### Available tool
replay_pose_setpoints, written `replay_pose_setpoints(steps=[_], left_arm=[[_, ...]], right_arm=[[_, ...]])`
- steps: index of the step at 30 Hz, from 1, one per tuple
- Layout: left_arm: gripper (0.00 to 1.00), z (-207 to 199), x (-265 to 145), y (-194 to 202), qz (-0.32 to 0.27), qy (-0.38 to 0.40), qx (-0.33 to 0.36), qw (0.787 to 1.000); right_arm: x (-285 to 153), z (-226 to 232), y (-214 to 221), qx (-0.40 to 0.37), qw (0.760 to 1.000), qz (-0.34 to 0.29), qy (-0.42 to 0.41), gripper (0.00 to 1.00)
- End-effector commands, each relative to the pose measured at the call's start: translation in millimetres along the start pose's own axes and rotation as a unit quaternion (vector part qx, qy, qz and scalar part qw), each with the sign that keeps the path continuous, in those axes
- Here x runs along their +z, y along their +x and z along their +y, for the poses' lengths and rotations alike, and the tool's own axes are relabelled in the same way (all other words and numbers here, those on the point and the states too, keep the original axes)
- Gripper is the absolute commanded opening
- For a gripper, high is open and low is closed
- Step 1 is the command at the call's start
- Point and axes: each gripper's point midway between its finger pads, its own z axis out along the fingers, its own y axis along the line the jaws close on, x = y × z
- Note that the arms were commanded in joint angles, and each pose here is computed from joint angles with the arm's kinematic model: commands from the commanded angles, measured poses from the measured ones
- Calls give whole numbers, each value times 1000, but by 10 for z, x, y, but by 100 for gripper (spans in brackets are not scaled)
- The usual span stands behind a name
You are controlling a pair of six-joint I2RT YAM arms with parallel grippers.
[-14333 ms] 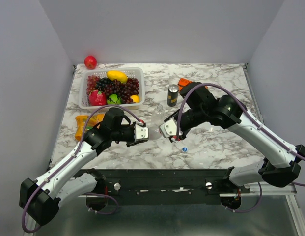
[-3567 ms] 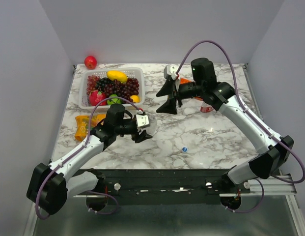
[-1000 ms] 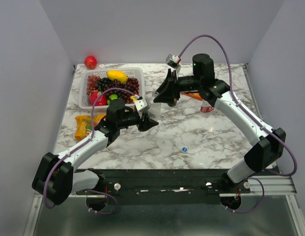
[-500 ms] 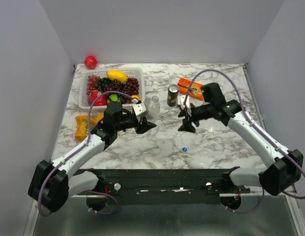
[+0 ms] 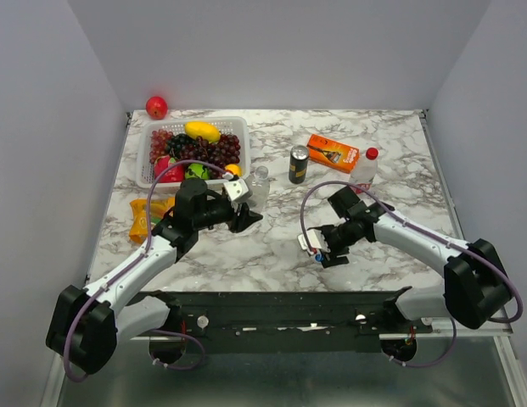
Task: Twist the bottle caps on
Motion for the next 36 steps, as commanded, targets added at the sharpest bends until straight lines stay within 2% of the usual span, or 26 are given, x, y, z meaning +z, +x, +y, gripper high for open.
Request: replay_pose_setpoints(steps=[1, 13, 20, 25, 28, 30, 32, 34, 36], left_arm=[[0, 129, -115, 61, 1, -32, -9, 999], [0, 293, -234, 132, -1, -61, -30, 998], [0, 321, -270, 155, 0, -66, -34, 997], [0, 314, -272, 189, 3, -65, -34, 997], [0, 293, -266, 223, 4, -59, -33, 998], [0, 239, -251, 230, -1, -42, -25, 999], [0, 170, -228, 256, -8, -26, -19, 999], [0, 56, -185, 293, -15, 2, -4, 1000], [0, -148, -85, 381, -22, 39, 24, 999]], right_arm=[[99, -75, 90, -46, 999, 17, -1, 73], [301, -14, 154, -50, 998, 24, -35, 65], [363, 21, 218, -53, 997, 37, -47, 55], [379, 80, 307, -58, 995, 53, -55, 52], [367, 93, 337, -55, 995, 61, -56, 46], [324, 92, 325, -50, 995, 64, -54, 35], [212, 3, 157, -45, 997, 48, -40, 29], [-65, -274, -212, -40, 999, 18, 10, 28], [-326, -310, -548, -1, 1000, -20, 23, 28]])
